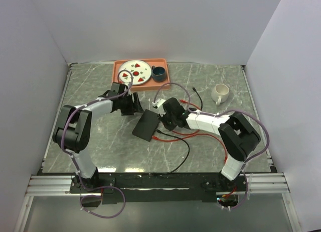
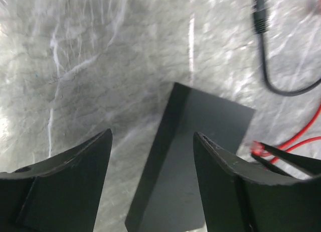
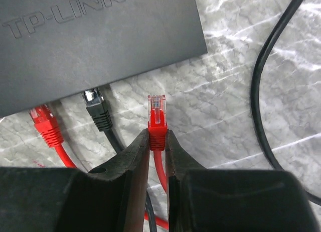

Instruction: Insert the plug into the switch port

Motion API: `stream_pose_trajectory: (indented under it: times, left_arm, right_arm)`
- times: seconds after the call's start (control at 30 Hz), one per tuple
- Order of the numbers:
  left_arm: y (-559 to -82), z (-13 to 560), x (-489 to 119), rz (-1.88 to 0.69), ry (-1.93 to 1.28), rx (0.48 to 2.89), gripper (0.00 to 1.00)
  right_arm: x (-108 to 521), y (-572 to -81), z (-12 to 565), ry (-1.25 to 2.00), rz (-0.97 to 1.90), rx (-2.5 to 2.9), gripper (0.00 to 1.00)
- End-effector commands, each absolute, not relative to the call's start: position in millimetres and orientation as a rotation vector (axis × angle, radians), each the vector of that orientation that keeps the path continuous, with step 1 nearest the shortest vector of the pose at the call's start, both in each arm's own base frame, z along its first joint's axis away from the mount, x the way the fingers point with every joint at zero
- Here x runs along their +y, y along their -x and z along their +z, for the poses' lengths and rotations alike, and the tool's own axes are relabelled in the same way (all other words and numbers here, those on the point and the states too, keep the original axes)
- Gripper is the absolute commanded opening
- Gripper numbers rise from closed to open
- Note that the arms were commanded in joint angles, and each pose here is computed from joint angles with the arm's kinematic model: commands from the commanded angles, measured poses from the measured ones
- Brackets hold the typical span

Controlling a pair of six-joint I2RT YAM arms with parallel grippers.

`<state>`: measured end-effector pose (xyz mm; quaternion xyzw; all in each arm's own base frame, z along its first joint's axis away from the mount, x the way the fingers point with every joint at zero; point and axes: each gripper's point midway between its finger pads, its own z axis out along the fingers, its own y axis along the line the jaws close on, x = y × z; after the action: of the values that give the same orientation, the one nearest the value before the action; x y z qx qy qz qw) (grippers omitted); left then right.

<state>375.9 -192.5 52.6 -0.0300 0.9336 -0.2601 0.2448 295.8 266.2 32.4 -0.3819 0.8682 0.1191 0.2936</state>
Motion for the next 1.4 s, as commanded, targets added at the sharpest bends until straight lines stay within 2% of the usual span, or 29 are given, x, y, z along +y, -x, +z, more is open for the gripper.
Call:
stream_pose_trajectory:
  times: [0.0, 0.63, 0.9, 1.37]
  left_arm:
    - [-369, 41, -199, -0.777, 0.033, 2.561, 0.7]
    - [-355, 32, -209, -0.882, 0.009, 2.586, 0.65]
    - [-349, 27, -210, -0.907, 0.007, 2.601, 0.62]
    - [-348, 27, -213, -0.923, -0.013, 2.607, 0.63]
  right_arm:
    - [277, -306, 41, 1.066, 0.303, 2.301, 0.0]
    - [292, -298, 21, 1.096, 0.364, 2.382, 0.0]
    - [300, -304, 31, 1.082, 0.361, 2.346, 0.0]
    - [303, -315, 42, 1.088, 0.337, 2.296, 0.0]
